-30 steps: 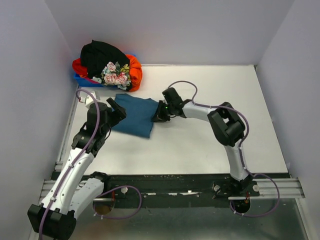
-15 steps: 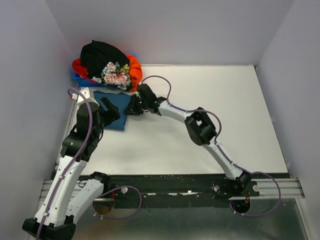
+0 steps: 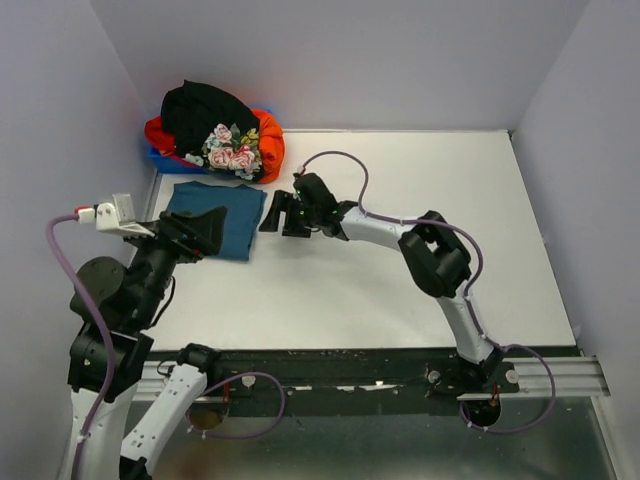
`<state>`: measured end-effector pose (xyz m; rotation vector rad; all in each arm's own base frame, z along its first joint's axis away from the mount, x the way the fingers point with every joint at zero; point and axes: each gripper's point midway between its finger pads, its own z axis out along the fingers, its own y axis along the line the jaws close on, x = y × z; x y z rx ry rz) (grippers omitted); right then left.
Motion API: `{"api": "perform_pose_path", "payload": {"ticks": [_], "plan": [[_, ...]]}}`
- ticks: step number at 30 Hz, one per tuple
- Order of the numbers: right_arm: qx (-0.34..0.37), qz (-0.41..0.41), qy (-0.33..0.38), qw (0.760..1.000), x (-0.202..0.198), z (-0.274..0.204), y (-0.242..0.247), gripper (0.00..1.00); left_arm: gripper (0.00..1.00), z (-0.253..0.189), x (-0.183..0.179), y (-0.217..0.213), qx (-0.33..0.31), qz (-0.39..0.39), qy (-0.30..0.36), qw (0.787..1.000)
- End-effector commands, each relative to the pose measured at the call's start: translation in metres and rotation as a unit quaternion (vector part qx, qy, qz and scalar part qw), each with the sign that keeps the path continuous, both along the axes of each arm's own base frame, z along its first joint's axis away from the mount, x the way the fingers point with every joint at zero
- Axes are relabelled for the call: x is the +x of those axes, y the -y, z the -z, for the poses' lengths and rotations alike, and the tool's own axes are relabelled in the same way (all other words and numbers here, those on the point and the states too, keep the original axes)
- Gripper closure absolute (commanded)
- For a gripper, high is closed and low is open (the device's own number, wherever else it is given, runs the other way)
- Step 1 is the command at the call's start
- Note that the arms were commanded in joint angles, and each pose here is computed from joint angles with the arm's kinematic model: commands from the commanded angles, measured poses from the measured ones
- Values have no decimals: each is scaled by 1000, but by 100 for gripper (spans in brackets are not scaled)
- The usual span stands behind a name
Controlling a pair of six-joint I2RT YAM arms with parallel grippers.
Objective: Fold and stack the t-shirts
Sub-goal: Put the neatly folded tshirt into the corner of the board with the right arm
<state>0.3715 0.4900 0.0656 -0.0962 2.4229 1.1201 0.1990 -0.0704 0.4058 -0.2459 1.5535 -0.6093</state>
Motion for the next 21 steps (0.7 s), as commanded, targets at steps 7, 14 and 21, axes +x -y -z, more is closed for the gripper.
{"api": "perform_pose_path", "payload": {"ticks": [7,14,21], "plan": [[-4,-3,122,993,-19,-64,47,13,1,-49,-42,29,-13,113,79,990],[-18,-6,127,992,-51,-71,89,13,1,-36,-30,12,-6,57,60,997],[-36,-5,151,988,-93,-88,144,13,1,34,5,41,27,112,-53,992]]}}
